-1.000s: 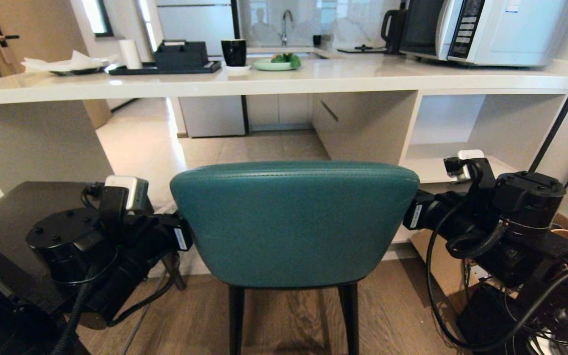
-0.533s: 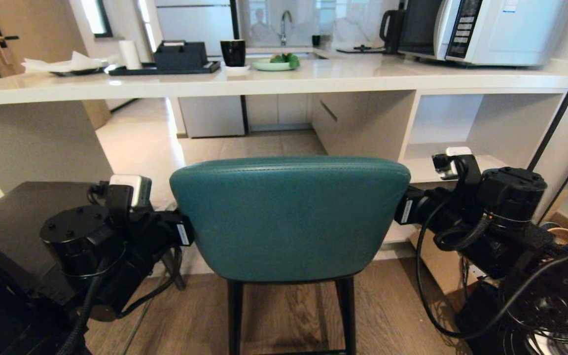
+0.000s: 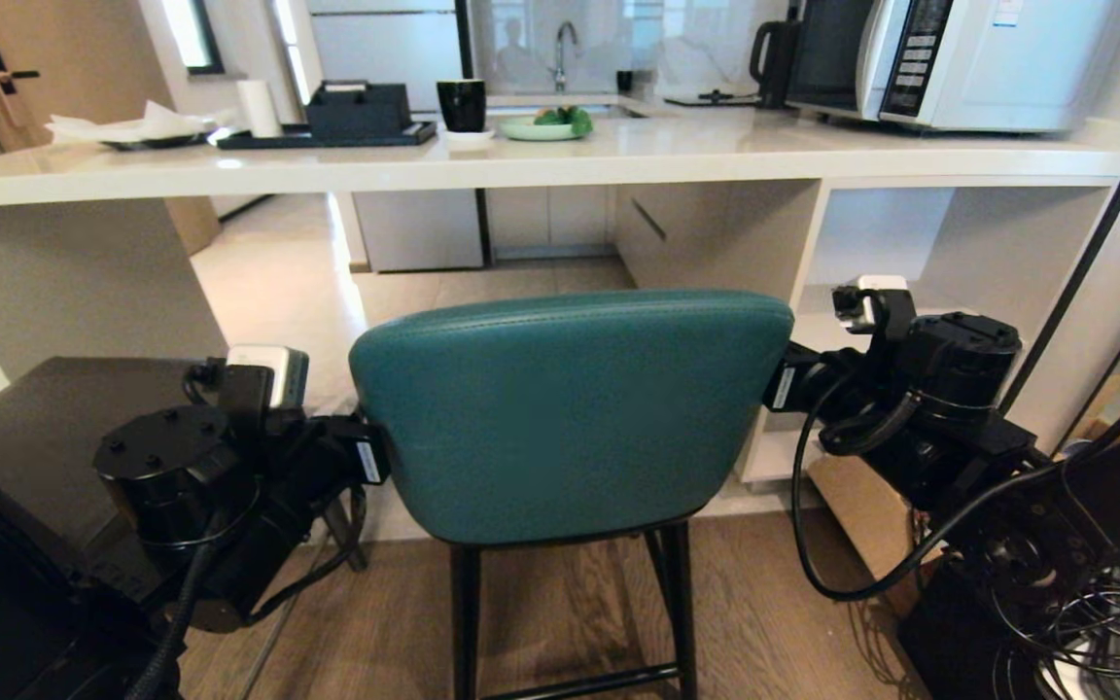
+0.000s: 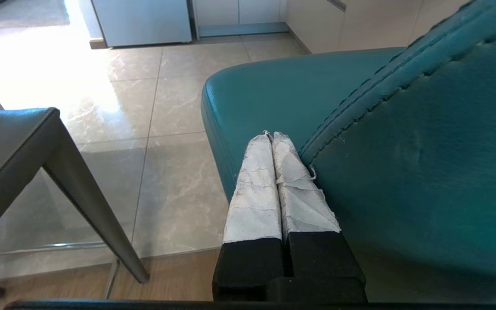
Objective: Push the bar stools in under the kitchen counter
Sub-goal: Push the blue chair back under the dining table
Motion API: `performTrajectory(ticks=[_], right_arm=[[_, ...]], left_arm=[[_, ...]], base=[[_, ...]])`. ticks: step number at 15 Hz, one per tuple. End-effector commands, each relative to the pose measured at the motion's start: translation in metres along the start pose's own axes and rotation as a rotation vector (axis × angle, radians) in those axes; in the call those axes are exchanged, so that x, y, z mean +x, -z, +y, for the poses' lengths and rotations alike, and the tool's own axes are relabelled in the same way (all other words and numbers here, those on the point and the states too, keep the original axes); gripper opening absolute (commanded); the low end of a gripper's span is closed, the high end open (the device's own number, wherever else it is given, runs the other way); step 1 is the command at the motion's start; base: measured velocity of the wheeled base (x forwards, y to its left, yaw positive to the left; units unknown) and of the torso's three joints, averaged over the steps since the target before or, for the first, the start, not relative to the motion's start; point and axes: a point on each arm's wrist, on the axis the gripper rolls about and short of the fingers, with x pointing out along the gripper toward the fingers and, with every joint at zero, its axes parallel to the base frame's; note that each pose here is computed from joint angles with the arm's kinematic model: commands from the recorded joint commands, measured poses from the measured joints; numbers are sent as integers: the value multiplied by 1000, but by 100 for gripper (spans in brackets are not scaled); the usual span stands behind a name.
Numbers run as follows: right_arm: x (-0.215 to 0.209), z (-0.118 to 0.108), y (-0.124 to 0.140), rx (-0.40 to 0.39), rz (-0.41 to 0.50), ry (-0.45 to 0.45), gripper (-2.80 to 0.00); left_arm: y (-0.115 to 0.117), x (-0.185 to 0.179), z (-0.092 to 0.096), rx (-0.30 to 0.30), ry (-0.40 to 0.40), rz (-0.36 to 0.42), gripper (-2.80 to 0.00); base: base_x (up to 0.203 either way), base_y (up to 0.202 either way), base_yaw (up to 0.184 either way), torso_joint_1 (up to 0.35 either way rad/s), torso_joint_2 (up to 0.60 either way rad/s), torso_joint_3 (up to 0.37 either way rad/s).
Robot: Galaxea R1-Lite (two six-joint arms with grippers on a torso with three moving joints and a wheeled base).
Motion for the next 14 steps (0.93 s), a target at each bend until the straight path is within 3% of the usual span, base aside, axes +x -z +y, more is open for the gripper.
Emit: performTrajectory(ticks=[1,5,9,14], right_arm=[[0,1,2,-4,7,-8,-280],[-3,0,-3,-4,-4,-10,-280],[0,0,0,-4,-1,-10,-280],[21,-1,-5,0,-30,3,-280]], left_arm=[[4,10,4,1,-11,5,-280],[1,41,23,6,-25,-38,-280],[5,70,37,51,-71,-65,-280],[7,54,33,48,-50,-35,-280]], base=[[0,0,0,0,0,0],[0,0,0,0,0,0],[0,0,0,0,0,0],[0,0,0,0,0,0]])
